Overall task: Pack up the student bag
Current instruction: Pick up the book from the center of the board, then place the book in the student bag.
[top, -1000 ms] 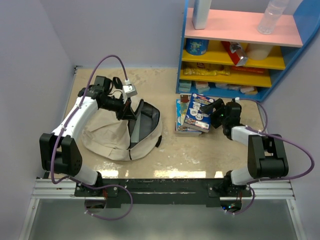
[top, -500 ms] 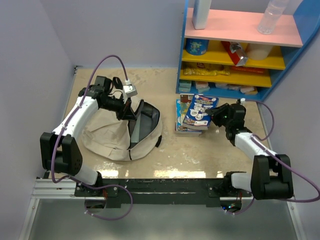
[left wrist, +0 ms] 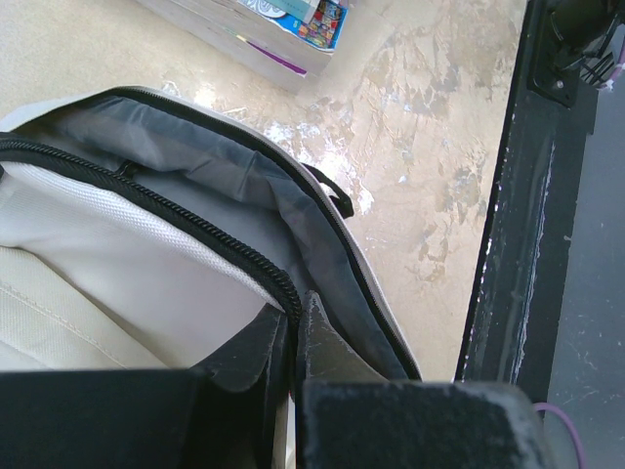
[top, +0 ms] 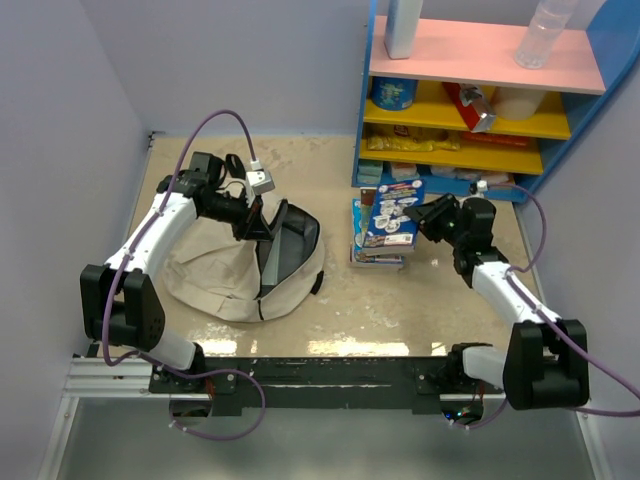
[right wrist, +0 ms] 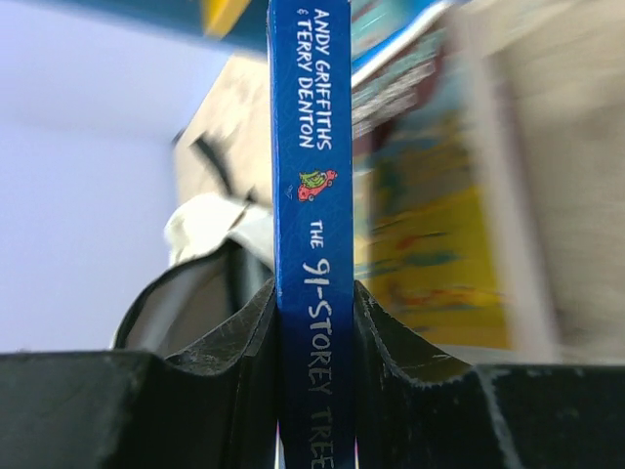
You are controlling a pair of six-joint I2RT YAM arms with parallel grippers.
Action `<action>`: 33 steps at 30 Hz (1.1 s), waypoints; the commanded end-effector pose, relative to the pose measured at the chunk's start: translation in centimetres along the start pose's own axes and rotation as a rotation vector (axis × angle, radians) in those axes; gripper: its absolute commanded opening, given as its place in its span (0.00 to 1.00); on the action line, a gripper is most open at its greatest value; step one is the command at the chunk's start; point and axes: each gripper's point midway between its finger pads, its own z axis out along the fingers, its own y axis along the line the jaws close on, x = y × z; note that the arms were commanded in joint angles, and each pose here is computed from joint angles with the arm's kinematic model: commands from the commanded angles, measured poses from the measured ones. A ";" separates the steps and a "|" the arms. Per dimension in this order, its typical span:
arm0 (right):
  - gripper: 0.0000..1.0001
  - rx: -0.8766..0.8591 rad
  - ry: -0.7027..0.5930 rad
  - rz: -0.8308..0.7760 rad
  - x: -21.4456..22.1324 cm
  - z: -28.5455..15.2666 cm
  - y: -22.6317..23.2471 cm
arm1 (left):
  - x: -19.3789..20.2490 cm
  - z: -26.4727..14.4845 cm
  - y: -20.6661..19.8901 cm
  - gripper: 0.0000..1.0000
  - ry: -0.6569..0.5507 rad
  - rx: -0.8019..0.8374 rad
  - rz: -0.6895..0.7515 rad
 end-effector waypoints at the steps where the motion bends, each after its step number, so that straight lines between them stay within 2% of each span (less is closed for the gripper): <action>1: 0.00 -0.442 0.138 -0.103 1.7 -1.7 12.2 | -1.2 -0.3 -0.5 0.00 -0.036 0.029 0.026; 4: 0.00 -0.562 0.195 -0.128 3.5 -2.5 15.7 | -1.3 -0.3 -0.5 0.00 -0.036 0.025 0.028; 7: 0.00 -0.621 0.249 -0.103 4.9 -2.5 17.0 | -1.4 -0.4 -0.5 0.00 -0.035 0.018 0.034; 11: 0.00 -0.633 0.297 -0.032 6.6 -1.6 16.6 | -1.7 -0.6 -0.6 0.00 -0.039 0.012 0.041; 17: 0.00 -0.633 0.393 0.059 11.6 0.4 16.5 | -2.0 -0.7 -0.5 0.00 -0.048 0.004 0.036; 18: 0.00 -0.675 0.402 0.062 12.3 0.0 17.2 | -2.1 -0.8 -0.4 0.00 -0.051 0.002 0.039; 22: 0.00 -0.618 0.483 0.155 15.2 1.7 15.1 | -2.2 -1.0 -0.5 0.00 -0.051 -0.008 0.046; 28: 0.00 -0.438 0.505 0.150 17.1 3.3 11.0 | -2.0 -1.1 -0.5 0.00 -0.044 -0.016 0.051; 33: 0.00 -0.372 0.541 0.153 18.6 3.5 8.8 | -2.1 -1.0 -0.5 0.00 -0.047 -0.013 0.050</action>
